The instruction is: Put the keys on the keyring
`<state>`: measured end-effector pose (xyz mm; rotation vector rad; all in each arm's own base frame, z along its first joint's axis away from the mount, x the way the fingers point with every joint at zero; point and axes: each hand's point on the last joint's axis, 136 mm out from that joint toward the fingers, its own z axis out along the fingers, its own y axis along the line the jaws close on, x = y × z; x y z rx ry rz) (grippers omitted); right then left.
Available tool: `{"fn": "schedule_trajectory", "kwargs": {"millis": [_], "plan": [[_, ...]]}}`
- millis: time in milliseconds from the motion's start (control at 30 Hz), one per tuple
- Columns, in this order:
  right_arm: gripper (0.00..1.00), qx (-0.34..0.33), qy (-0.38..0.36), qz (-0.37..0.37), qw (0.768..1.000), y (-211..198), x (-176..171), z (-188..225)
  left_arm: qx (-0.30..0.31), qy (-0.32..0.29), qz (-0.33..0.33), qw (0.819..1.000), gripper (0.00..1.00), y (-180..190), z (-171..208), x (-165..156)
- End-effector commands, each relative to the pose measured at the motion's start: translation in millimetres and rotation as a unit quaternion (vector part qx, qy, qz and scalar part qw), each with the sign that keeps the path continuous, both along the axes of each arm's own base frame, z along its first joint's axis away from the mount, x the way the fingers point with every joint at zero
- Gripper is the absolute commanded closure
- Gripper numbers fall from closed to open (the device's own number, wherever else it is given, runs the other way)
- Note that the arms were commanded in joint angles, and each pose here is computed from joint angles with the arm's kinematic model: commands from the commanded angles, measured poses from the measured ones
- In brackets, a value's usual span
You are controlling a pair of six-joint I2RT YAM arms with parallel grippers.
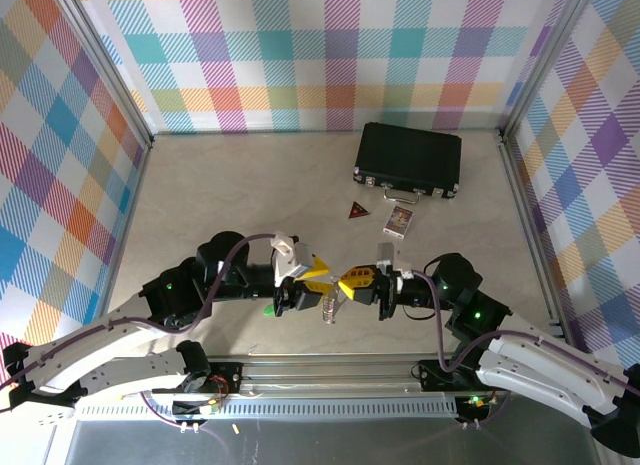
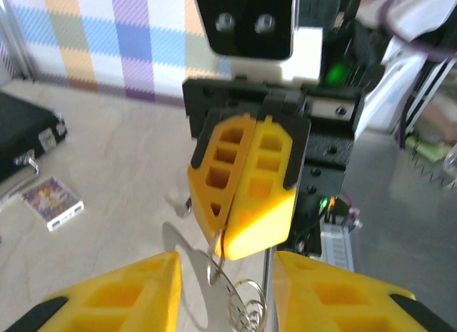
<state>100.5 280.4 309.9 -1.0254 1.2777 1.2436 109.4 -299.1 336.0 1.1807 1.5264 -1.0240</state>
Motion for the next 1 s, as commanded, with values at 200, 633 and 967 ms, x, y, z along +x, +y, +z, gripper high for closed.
{"fn": "schedule_trajectory", "kwargs": {"millis": [200,633,967], "plan": [[1.0,0.119,-0.068,0.049,0.989,-11.5,-23.9,54.7,-0.083,-0.005,-0.048,0.995,0.68,-3.7,37.7,-15.2],[1.0,0.142,-0.07,0.048,0.986,-10.4,-21.2,64.8,-0.084,0.004,-0.084,0.993,0.77,-10.7,36.9,-24.2],[1.0,0.137,-0.064,0.051,0.987,-8.7,-20.9,58.4,-0.085,0.004,-0.094,0.992,1.0,-13.3,37.9,-25.8]]}}
